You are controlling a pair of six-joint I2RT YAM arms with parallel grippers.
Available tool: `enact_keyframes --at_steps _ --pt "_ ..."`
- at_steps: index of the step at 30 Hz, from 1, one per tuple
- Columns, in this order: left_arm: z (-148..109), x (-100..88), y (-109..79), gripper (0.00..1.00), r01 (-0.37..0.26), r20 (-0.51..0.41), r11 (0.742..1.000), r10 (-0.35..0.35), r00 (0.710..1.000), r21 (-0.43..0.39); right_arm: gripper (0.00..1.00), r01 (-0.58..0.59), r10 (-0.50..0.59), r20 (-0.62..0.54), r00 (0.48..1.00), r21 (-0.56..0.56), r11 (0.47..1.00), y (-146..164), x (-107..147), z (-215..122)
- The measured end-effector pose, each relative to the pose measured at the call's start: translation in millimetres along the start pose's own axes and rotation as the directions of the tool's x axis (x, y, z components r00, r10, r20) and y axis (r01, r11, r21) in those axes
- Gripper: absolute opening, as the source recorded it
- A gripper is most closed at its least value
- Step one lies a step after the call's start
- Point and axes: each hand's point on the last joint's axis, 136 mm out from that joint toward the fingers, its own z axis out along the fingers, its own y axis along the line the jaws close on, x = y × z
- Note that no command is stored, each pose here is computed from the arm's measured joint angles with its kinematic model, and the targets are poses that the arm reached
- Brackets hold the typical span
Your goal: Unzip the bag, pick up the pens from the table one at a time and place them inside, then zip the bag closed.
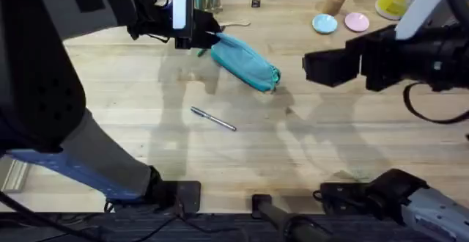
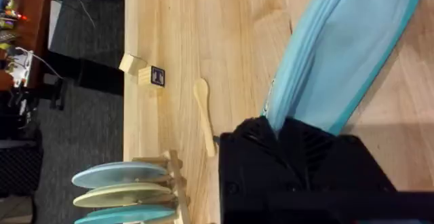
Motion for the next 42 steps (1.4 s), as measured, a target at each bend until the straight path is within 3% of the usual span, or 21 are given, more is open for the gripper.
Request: enact_keyframes --at_steps 8,15,28,36,42 --pt "0 0.0 0.0 0.042 0.0 0.0 1.0 0.0 1.0 0.0 0.998 -0.042 0.041 -0.065 0.997 -0.018 0.999 3 12 12" --pt "0 0.0 0.0 0.042 0.0 0.0 1.0 0.0 1.0 0.0 0.996 -0.04 0.041 -0.109 0.993 0.017 0.999 4 37 33" --pt "0 0.0 0.0 0.042 0.0 0.0 1.0 0.0 1.0 0.0 0.998 0.004 -0.005 -0.044 0.999 -0.031 1.0 23 55 86" --pt "0 0.2 0.0 0.042 0.0 -0.001 1.0 0.0 1.0 0.0 0.997 0.005 -0.006 -0.063 0.998 -0.025 1.0 28 53 127" --pt "0 0.3 0.0 0.042 0.0 -0.002 1.0 0.0 1.0 0.0 0.998 0.01 -0.011 -0.129 0.992 -0.009 1.0 27 68 153"
